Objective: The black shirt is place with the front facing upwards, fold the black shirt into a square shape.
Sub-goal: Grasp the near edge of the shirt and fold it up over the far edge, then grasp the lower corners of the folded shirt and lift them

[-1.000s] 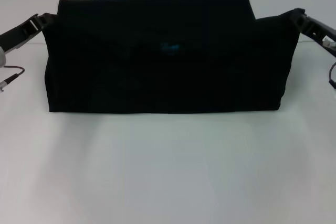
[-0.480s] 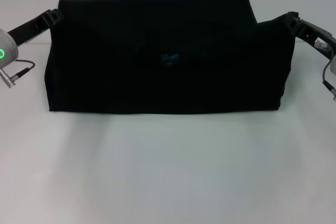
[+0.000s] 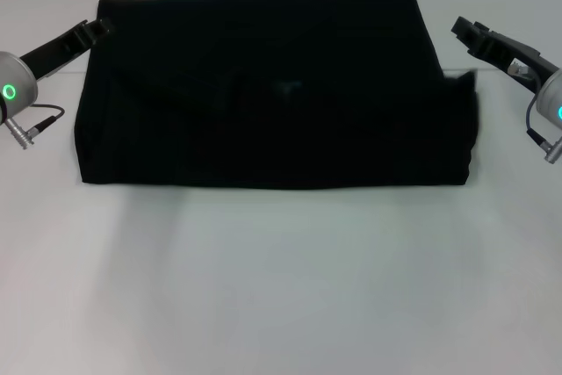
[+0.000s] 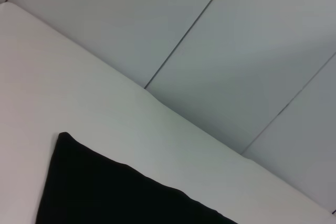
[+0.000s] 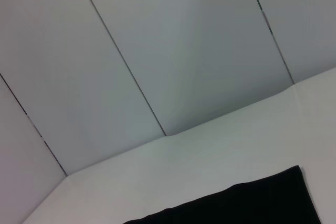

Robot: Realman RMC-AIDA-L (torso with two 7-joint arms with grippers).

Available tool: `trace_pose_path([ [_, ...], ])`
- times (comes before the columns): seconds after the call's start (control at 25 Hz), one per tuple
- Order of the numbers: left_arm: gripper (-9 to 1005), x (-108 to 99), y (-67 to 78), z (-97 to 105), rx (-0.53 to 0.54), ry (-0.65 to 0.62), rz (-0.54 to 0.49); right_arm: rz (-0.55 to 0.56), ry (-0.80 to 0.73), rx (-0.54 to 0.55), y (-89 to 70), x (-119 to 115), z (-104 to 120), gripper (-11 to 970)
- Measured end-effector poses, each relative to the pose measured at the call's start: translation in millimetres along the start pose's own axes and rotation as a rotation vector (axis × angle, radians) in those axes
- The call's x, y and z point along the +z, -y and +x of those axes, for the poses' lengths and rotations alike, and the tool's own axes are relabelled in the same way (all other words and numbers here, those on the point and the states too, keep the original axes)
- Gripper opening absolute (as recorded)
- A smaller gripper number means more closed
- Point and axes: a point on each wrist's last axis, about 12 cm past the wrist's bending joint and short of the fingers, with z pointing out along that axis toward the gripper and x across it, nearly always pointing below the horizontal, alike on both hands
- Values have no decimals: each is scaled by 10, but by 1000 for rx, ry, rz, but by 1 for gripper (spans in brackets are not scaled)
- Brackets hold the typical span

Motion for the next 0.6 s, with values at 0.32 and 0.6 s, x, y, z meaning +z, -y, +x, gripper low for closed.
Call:
trace_pose_path([
  [0.32,505,-125,-107,37,-27,-4,24,-37,-12,17,-4,-43,40,395],
  [0.6,716,-511,-327,31,-61,-119,140,-275,-119,-65,12,-361,126,700],
])
